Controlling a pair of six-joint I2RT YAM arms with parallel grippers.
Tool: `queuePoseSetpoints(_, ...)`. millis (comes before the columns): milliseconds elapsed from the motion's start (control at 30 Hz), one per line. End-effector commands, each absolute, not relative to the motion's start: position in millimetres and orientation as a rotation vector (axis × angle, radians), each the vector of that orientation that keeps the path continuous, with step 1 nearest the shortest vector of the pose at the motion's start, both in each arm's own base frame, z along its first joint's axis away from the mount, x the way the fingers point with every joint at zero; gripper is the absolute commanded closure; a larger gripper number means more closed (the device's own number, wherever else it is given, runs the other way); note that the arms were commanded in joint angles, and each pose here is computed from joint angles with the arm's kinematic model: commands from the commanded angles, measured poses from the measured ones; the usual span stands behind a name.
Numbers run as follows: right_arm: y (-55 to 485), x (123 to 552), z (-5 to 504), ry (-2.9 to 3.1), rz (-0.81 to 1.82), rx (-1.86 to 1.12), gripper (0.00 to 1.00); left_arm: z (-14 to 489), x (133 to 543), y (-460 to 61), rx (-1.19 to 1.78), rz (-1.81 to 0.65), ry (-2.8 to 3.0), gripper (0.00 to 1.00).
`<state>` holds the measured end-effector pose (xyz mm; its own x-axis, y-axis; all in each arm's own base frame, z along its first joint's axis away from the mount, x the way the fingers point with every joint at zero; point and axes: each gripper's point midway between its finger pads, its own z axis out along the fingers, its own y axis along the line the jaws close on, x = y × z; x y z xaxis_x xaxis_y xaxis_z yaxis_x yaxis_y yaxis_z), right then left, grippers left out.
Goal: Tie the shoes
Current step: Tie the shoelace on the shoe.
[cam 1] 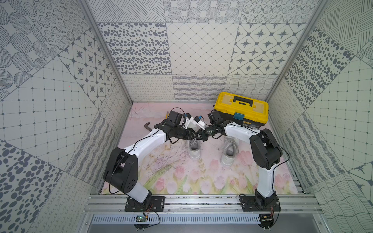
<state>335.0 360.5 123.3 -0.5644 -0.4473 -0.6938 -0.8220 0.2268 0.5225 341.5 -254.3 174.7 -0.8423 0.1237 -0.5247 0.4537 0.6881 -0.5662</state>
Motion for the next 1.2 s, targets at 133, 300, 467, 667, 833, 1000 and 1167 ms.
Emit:
queuePoseSetpoints(133, 354.8, 339.8, 105.6, 2.145, 1.198, -1.164, 1.00, 187.5, 337.3, -235.5, 0.448, -0.894, 2.444, 0.54)
queuePoseSetpoints(300, 353.4, 340.2, 105.5, 2.147, 1.194, -1.161, 1.00, 185.0, 342.9, -220.1, 0.359, -0.873, 2.462, 0.51)
queuePoseSetpoints(467, 352.4, 340.0, 103.9, 2.153, 1.185, -1.160, 1.00, 184.1, 351.0, -212.9, 0.308, -0.879, 2.459, 0.50)
queuePoseSetpoints(667, 351.7, 339.3, 102.6, 2.156, 1.181, -1.165, 1.00, 184.9, 352.3, -212.8, 0.309, -0.884, 2.451, 0.48)
queuePoseSetpoints(833, 351.9, 339.5, 104.2, 2.152, 1.184, -1.164, 1.00, 173.7, 357.4, -202.4, 0.273, -0.854, 2.473, 0.60)
queuePoseSetpoints(1000, 351.5, 339.3, 104.1, 2.153, 1.183, -1.164, 1.00, 146.4, 370.1, -195.4, 0.269, -0.898, 2.532, 0.81)
queuePoseSetpoints(1167, 351.3, 338.9, 104.3, 2.155, 1.179, -1.163, 1.00, 145.1, 369.0, -213.2, 0.325, -1.053, 2.495, 0.82)
